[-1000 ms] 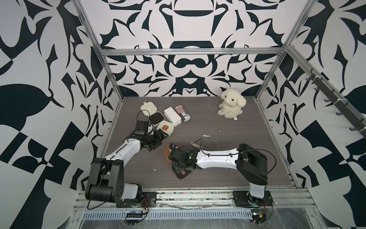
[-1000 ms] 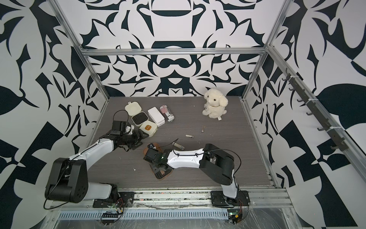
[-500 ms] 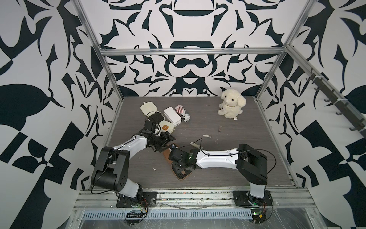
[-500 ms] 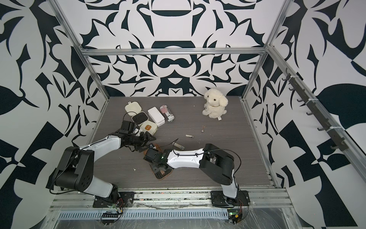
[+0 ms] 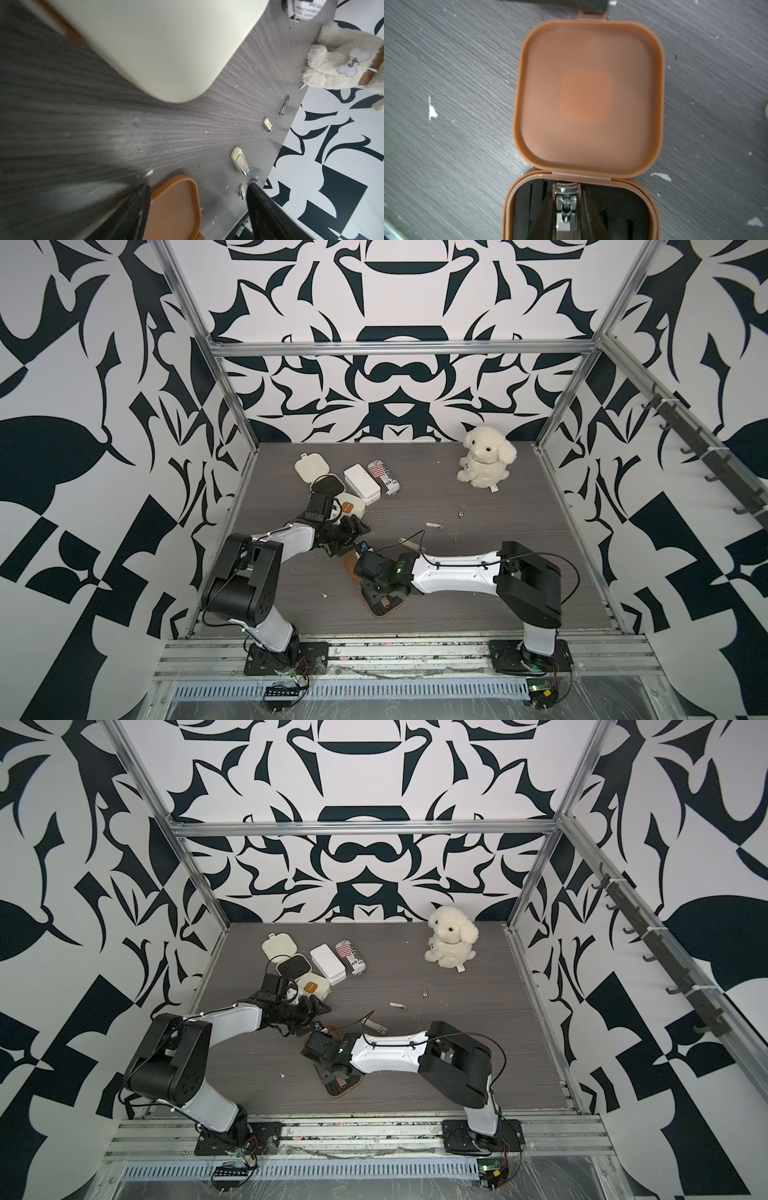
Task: Organize nail clipper sets
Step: Place the nail clipper in the storage box.
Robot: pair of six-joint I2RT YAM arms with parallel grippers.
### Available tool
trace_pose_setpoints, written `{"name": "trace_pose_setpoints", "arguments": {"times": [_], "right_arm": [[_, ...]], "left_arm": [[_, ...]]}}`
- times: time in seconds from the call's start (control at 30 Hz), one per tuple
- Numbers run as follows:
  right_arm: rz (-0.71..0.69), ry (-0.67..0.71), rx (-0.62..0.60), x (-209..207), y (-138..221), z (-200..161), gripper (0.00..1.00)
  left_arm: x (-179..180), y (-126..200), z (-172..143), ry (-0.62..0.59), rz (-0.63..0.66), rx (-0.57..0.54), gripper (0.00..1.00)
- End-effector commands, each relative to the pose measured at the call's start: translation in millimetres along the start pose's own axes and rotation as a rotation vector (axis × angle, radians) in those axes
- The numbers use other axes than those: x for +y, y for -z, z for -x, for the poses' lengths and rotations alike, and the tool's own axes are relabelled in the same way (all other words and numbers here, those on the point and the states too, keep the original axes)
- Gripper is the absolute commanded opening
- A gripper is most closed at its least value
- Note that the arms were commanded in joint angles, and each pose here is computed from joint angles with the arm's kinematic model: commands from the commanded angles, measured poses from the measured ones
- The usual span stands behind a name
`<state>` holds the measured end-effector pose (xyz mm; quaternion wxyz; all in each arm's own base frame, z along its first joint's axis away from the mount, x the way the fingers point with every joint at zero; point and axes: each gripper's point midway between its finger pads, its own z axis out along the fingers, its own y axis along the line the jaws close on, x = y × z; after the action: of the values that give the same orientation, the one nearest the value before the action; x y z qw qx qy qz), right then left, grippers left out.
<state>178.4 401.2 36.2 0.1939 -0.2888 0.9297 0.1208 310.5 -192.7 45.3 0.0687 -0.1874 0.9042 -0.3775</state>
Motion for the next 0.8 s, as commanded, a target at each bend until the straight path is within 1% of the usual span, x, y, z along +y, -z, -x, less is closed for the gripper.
{"name": "trace_pose_setpoints", "arguments": {"times": [0.0,0.27,0.6,0.77], "right_arm": [[-0.017,0.016,0.022,-0.4,-1.5,-5.0,0.00],[-0.018,0.015,0.026,-1.8,-2.9,-6.3,0.00],[-0.017,0.018,0.025,-1.9,-2.8,-4.8,0.00],[-0.018,0.017,0.026,-2.5,-3.1,-4.9,0.00]], "left_arm": [[35.2,-14.0,-26.9,0.050,0.121,0.080,0.77],[26.1,-4.5,-34.3,0.018,0.100,0.075,0.77],[-1.5,9.3,-41.5,0.005,0.003,0.102,0.81],[-9.3,14.2,-38.0,0.005,0.016,0.103,0.82]]}}
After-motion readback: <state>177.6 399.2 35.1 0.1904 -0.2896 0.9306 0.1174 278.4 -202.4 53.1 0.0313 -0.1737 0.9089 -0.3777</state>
